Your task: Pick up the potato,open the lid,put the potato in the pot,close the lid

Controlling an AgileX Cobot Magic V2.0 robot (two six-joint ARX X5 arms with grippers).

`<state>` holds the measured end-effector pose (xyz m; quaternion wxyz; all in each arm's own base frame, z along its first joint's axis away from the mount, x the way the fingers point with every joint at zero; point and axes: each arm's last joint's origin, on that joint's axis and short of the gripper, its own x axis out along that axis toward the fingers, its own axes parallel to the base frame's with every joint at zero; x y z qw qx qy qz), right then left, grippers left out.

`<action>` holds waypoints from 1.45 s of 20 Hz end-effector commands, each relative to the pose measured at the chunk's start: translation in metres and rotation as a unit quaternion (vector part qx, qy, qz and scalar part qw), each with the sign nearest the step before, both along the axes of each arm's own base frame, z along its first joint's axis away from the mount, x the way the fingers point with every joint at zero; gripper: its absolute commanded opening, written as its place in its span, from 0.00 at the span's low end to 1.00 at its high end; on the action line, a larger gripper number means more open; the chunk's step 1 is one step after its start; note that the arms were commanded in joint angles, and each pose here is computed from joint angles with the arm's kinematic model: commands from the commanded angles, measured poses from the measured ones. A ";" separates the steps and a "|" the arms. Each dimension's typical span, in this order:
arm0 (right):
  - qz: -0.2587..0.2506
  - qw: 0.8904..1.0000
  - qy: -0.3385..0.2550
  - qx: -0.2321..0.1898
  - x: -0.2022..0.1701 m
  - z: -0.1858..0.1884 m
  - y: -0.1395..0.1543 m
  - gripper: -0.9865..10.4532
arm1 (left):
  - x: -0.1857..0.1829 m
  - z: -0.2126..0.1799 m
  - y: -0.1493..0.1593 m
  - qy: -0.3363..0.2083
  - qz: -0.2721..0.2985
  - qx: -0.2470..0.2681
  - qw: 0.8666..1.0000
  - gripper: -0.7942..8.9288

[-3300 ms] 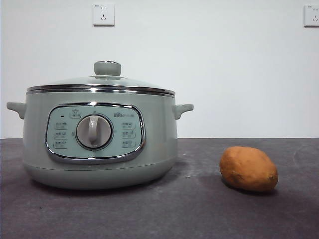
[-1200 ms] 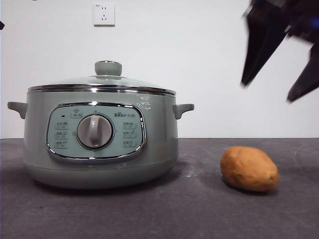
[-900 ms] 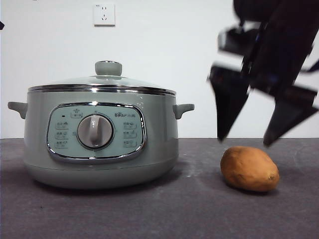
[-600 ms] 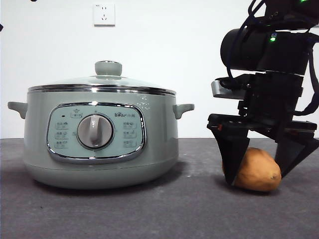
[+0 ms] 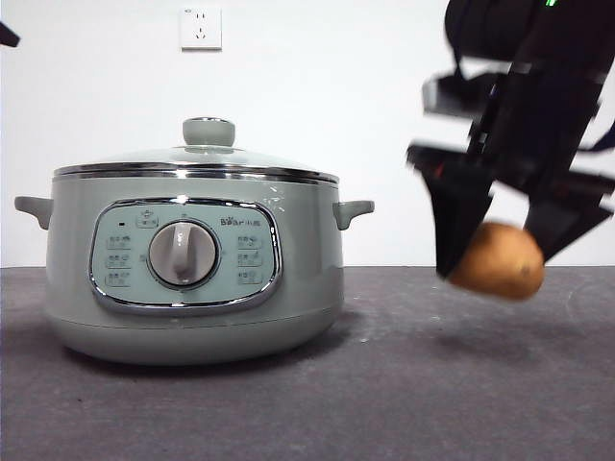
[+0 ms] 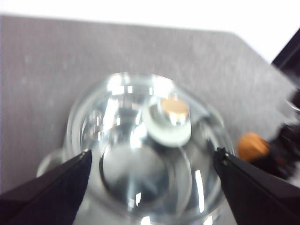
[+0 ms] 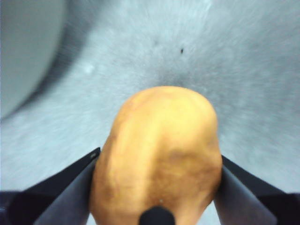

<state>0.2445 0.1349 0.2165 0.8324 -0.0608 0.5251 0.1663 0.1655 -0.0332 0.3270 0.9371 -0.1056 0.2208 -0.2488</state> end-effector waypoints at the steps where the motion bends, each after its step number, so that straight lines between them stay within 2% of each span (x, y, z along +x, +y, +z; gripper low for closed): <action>1: -0.004 1.000 -0.015 0.009 -0.012 0.018 -0.006 0.08 | 0.013 0.001 -0.007 -0.009 -0.009 -0.016 1.000 0.53; 6: -0.005 0.998 -0.048 0.028 -0.037 0.050 -0.020 0.08 | 0.053 0.001 -0.041 0.016 -0.059 -0.008 0.998 0.53; 10: -0.005 0.998 -0.061 0.035 -0.047 0.060 -0.026 0.08 | 0.084 -0.001 -0.076 0.025 -0.069 0.041 0.996 0.53; 15: -0.005 0.998 -0.048 0.028 -0.051 0.060 -0.028 0.08 | 0.099 -0.028 -0.104 0.049 -0.044 0.121 0.990 0.53; 20: -0.006 0.998 -0.048 0.029 -0.051 0.060 -0.028 0.08 | 0.105 -0.041 -0.111 0.065 -0.038 0.139 0.987 0.53; 21: -0.006 0.998 -0.048 0.029 -0.051 0.060 -0.028 0.08 | 0.105 -0.041 -0.112 0.066 -0.038 0.140 0.987 0.48; 25: -0.006 0.998 -0.048 0.029 -0.051 0.060 -0.028 0.08 | 0.105 -0.042 -0.111 0.061 -0.036 0.151 0.986 0.07; 29: -0.006 0.998 -0.049 0.029 -0.051 0.060 -0.028 0.08 | 0.106 -0.041 -0.111 0.049 -0.044 0.161 0.985 0.07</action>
